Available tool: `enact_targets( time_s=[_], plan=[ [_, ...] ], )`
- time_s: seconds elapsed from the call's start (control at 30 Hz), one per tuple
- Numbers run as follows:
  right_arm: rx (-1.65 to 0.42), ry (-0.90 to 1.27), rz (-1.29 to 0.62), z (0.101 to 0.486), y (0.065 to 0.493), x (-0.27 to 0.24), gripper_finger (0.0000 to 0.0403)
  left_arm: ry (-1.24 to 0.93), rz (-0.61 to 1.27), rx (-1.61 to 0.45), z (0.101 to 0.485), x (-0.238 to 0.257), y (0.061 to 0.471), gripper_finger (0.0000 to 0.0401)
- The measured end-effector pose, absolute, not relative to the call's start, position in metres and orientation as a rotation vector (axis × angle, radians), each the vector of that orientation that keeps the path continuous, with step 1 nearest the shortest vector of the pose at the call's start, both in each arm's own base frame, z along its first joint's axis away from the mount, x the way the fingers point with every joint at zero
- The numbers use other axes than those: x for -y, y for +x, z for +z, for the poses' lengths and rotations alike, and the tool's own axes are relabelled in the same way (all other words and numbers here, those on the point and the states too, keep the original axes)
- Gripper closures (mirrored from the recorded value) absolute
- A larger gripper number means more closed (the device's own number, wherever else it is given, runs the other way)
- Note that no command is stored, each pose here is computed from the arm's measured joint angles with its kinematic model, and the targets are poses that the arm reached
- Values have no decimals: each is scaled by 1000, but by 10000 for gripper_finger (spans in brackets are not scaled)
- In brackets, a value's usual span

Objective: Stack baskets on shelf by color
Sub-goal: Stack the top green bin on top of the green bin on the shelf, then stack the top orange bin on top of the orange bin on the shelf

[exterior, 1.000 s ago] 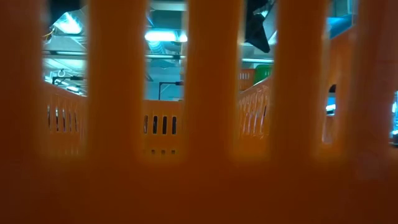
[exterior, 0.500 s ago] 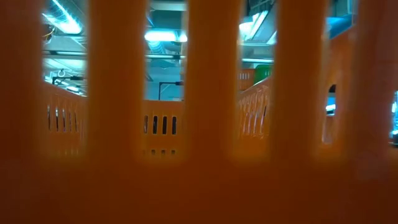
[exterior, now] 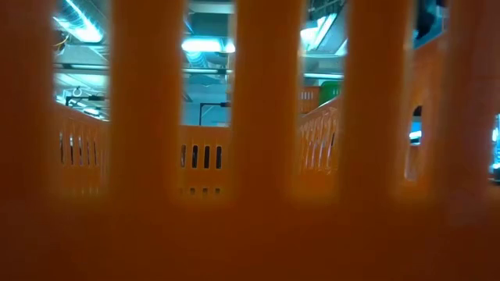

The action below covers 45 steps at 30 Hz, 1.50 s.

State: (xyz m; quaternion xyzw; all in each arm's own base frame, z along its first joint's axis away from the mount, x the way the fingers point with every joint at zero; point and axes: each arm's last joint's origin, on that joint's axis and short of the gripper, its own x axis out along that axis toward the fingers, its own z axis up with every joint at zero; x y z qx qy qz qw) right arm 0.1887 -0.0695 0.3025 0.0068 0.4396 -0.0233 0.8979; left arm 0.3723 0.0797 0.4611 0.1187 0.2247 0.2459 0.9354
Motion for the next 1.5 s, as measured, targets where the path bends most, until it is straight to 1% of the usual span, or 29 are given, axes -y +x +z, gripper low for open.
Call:
enact_targets(
  time_s=[0.23,0.43,0.6,0.87,1.0,1.1,1.3,1.5],
  plan=[
    [-966,-54,-190,280,189,75,321,244,495,-447,465,-73,370,337],
    [-965,-133,-344,280,191,80,321,247,484,-491,461,-71,369,337],
    [-951,-160,-344,281,192,81,321,191,494,-523,457,-71,367,337],
    [-848,-22,-32,285,191,70,321,109,516,-610,448,-70,361,337],
    [-829,-65,129,284,192,64,321,57,532,-680,441,-69,356,337],
    [-845,-135,171,281,196,58,321,23,545,-727,437,-69,353,337],
    [-875,-169,242,270,215,45,321,2,552,-791,432,-67,348,337],
    [-942,-198,266,250,238,32,321,15,534,-820,430,-60,347,337]
  ],
)
